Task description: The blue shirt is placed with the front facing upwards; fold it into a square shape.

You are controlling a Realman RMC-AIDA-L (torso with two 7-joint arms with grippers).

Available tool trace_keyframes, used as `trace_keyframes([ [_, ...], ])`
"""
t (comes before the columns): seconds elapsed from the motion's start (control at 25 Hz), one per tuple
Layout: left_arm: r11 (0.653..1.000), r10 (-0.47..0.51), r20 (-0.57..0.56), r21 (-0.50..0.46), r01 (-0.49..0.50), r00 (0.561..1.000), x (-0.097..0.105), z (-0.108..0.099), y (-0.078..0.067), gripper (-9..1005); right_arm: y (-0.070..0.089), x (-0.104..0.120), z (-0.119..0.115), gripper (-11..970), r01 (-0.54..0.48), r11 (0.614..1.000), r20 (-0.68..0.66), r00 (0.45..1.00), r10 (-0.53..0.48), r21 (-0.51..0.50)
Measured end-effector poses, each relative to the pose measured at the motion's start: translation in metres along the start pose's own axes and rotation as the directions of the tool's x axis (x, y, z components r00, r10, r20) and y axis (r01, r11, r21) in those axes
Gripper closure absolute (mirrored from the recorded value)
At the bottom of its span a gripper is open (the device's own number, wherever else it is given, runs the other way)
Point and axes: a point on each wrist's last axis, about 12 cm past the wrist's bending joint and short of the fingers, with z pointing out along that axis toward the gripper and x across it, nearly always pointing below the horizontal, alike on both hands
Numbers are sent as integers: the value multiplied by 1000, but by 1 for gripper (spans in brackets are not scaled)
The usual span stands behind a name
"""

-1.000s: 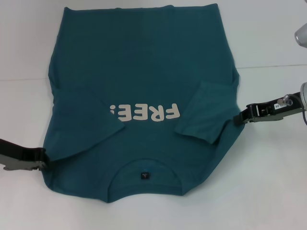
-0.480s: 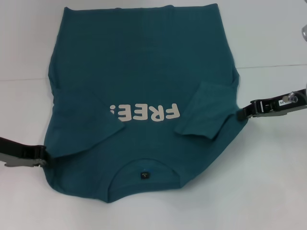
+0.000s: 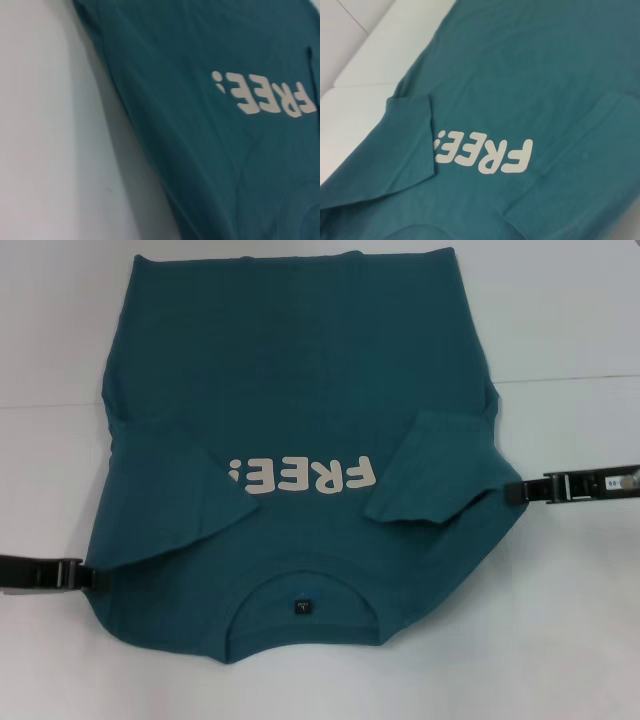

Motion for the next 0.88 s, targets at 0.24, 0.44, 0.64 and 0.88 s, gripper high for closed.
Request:
trace_keyframes([
  [0.24,997,57,77,44,-60,995,20,-3,8,953,-11,23,-12,915,21,1000,101,995,-20,-12],
  [0.44,992,87,140,73,-98,986,32,-9,14,953,-18,41,-23,915,43,999,177,983,-41,-10],
  [0.64,988,105,181,91,-123,978,42,-13,18,954,-23,56,-31,915,65,998,227,972,-62,-8],
  [0.88,984,125,202,101,-147,971,48,-16,20,954,-28,69,-33,915,68,998,236,970,-65,-4],
])
